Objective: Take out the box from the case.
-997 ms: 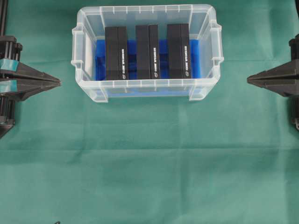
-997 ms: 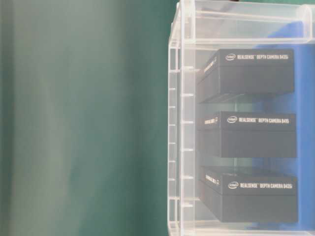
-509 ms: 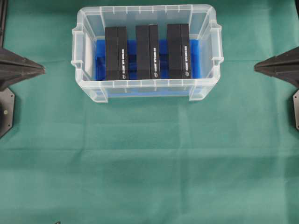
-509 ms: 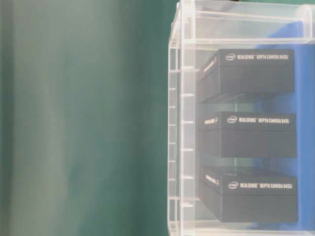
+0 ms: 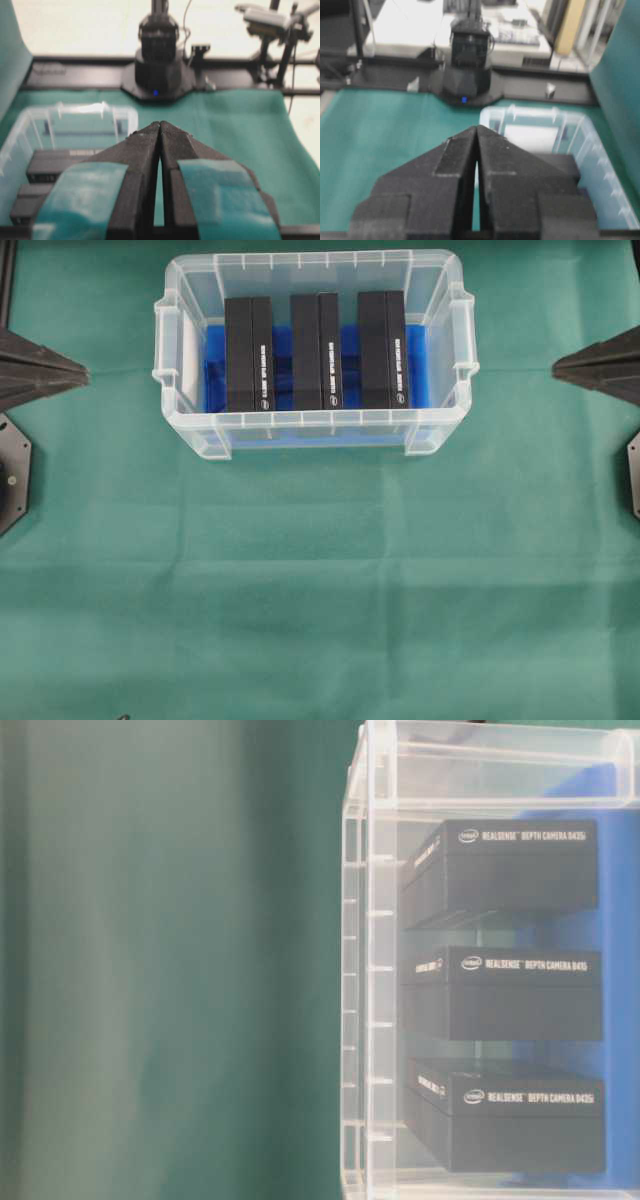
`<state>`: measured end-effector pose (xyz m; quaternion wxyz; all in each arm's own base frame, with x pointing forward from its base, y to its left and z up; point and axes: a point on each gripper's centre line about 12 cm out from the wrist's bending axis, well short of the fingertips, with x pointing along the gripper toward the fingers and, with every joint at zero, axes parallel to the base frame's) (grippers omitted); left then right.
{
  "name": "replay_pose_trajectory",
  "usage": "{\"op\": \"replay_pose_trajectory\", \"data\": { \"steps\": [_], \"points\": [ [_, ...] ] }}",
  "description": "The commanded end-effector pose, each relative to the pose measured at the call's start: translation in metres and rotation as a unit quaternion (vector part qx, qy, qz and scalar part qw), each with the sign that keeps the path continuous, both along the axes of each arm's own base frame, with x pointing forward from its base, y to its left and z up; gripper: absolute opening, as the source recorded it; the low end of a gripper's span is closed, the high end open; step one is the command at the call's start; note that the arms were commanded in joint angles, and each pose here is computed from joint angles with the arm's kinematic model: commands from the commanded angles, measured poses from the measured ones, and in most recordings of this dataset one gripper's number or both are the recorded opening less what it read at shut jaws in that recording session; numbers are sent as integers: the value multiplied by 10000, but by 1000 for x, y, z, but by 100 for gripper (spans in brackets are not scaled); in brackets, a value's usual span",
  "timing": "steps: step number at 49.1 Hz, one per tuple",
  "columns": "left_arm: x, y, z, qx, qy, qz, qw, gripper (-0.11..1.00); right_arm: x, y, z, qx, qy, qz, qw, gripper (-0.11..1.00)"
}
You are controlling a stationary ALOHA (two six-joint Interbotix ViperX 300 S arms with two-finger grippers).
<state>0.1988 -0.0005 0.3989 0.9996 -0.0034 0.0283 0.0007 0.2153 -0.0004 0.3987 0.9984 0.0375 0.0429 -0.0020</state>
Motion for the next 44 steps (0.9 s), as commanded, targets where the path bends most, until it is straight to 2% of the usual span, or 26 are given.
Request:
{"op": "replay_pose_trajectory", "data": {
  "steps": [1,6,11,15,21,25,28,29,32,35,41,44],
  "points": [
    [0,-2,7,-46,23,-51,10000,1,1,0,8,99,199,-2,9998,0],
    [-3,-4,7,-227,324,-69,9992,1,0,0,6,356,758,-41,9965,0],
    [-6,-5,3,-490,862,-50,9951,1,-1,0,3,584,1442,-127,9877,0],
    [-9,-6,0,-655,1343,-11,9888,1,-2,0,-1,686,2021,-189,9768,0],
    [-12,-7,-4,-767,2044,71,9759,1,-2,0,-7,746,2865,-277,9548,0],
    [-14,-6,-7,-752,2533,132,9644,1,0,0,-13,751,3372,-330,9378,0],
    [-15,-6,-10,-738,2957,185,9522,1,1,0,-16,759,3729,-367,9240,0],
    [-15,-6,-11,-725,3073,197,9486,1,1,0,-18,772,3905,-391,9165,0],
    [-17,-6,-12,-709,3398,225,9375,1,0,0,-22,841,4223,-458,9014,0],
    [-19,-7,-13,-676,3699,237,9263,1,-2,0,-26,929,4566,-561,8830,0],
    [-22,-9,-16,-622,4267,262,9019,1,-11,0,-38,1060,5254,-770,8407,0],
    [-22,-9,-18,-602,4479,282,8916,1,-14,0,-41,1091,5492,-842,8243,0]
  ]
}}
